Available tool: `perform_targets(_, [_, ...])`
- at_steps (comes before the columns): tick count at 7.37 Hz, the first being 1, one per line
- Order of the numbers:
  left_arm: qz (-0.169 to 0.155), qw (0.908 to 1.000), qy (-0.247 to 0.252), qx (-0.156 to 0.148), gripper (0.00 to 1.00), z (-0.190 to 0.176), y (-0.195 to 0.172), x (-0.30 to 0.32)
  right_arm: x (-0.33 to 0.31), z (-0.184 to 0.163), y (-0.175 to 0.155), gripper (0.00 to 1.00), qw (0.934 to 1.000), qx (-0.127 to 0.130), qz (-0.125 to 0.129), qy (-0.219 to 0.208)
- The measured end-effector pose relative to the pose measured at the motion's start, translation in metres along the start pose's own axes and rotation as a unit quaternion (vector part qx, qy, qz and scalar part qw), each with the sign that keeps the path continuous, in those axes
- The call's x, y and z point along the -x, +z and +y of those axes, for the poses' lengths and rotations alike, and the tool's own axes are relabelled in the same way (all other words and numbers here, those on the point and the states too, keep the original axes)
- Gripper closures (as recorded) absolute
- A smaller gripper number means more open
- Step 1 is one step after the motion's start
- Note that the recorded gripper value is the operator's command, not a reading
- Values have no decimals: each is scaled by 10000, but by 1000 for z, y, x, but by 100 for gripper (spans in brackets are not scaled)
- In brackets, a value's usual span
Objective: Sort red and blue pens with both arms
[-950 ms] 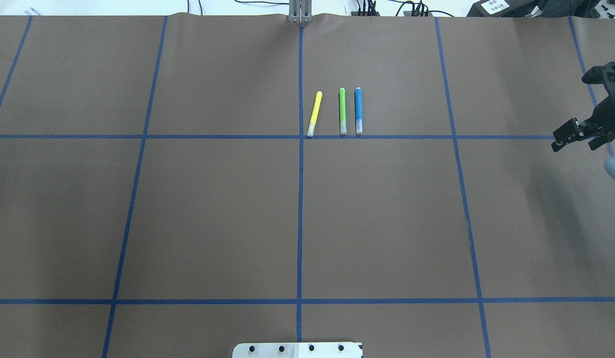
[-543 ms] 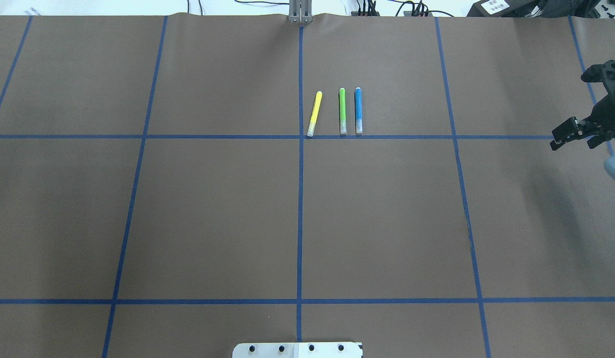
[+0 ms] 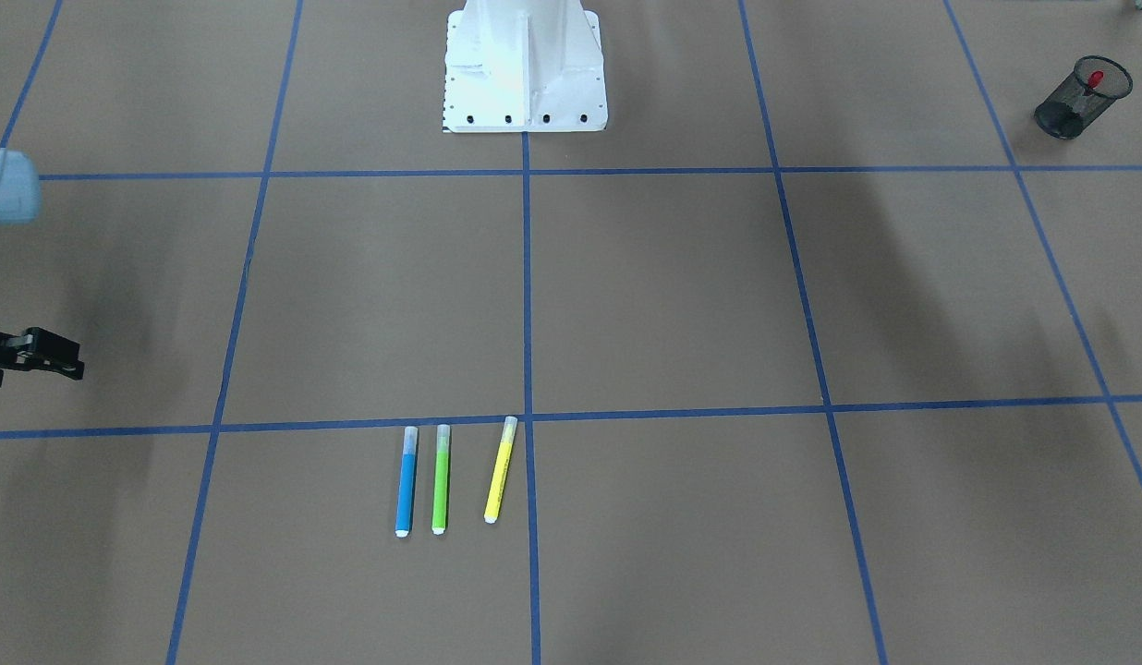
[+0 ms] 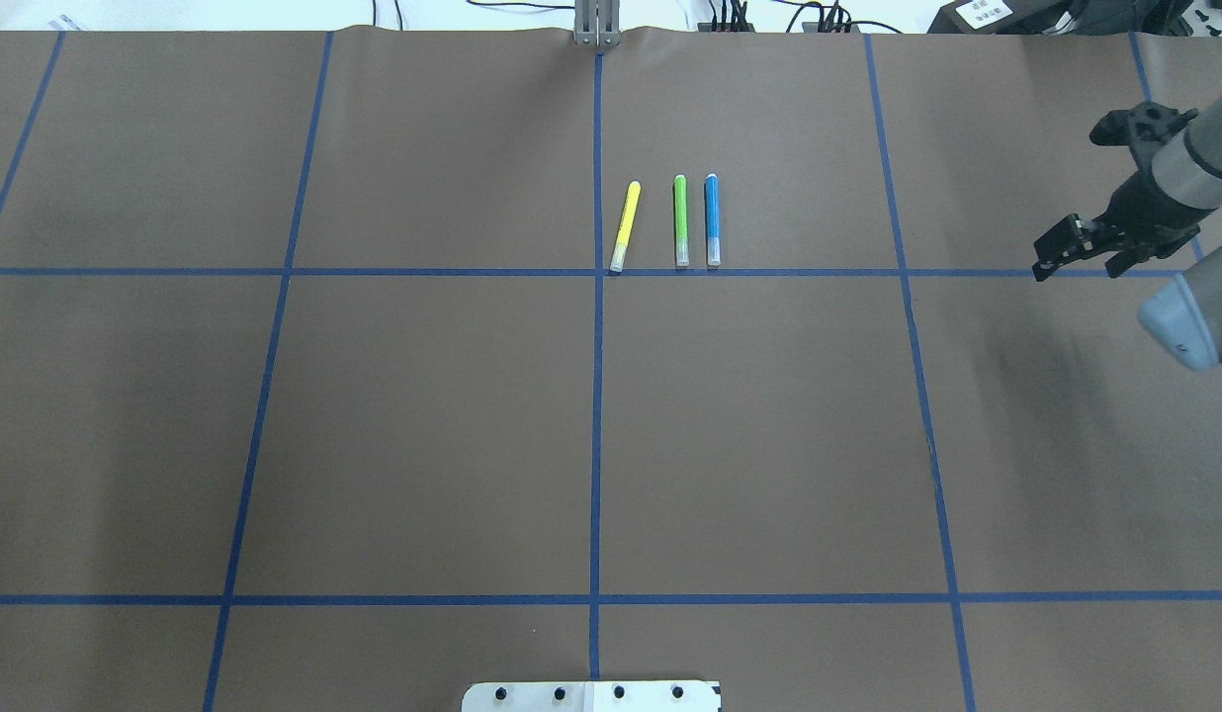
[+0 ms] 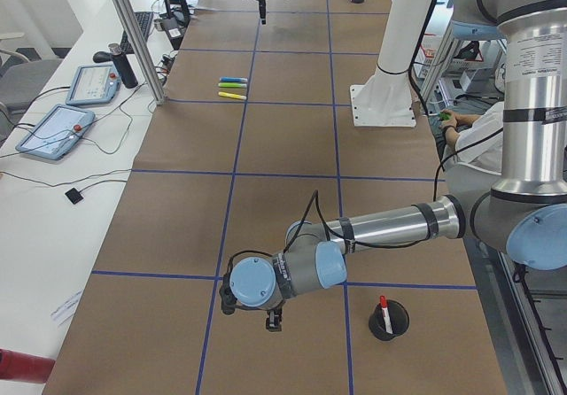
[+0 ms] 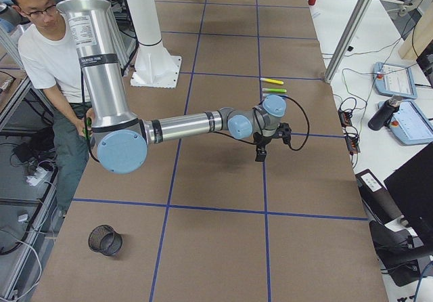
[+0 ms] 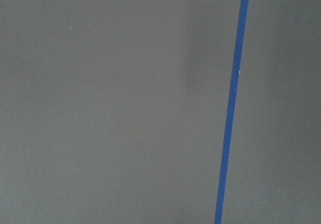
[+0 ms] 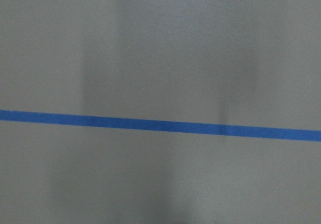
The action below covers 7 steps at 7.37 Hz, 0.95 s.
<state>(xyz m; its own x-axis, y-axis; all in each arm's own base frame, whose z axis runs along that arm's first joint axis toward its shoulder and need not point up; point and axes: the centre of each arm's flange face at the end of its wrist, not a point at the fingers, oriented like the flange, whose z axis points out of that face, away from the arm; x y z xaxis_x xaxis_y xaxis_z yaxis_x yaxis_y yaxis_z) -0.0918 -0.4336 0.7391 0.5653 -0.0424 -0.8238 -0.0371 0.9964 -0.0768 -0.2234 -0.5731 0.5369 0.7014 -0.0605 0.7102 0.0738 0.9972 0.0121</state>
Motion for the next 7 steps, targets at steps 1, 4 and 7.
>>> perform_targets(1, [-27,9999,65,-123,0,-11,-6,-7,45,-11,9,0,10000,-39,43,16])
perform_targets(4, [-66,9992,247,-306,0,-20,-15,-17,172,-43,17,0,9993,-122,-102,327])
perform_targets(7, [-119,9982,408,-415,0,-23,-18,-20,283,-51,17,2,9962,-301,-195,795])
